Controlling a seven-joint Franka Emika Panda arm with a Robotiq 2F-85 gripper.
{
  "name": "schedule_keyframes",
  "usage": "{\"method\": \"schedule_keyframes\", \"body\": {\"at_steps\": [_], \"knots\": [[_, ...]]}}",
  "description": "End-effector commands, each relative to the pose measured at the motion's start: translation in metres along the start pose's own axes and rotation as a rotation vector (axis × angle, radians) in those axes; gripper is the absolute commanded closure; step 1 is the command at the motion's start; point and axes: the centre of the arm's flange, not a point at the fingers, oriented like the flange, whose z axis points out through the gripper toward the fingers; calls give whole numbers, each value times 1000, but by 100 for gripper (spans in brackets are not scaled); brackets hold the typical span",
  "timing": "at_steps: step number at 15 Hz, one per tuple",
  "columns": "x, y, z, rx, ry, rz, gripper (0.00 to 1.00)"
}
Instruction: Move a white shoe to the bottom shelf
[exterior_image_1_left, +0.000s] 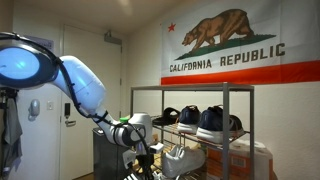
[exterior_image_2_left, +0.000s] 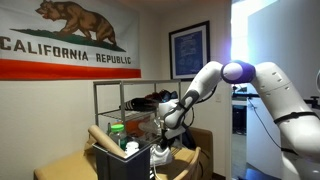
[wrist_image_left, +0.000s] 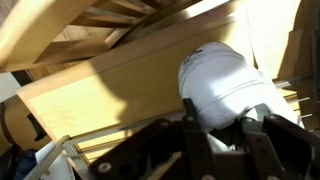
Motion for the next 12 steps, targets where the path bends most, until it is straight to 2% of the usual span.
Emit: {"method": "schedule_keyframes", "body": {"at_steps": [1, 11, 12], "knots": [[7, -10, 12, 4, 69, 54, 95], [-2, -34, 32, 19, 188, 139, 95], [-4, -36, 32, 17, 188, 136, 81]]}}
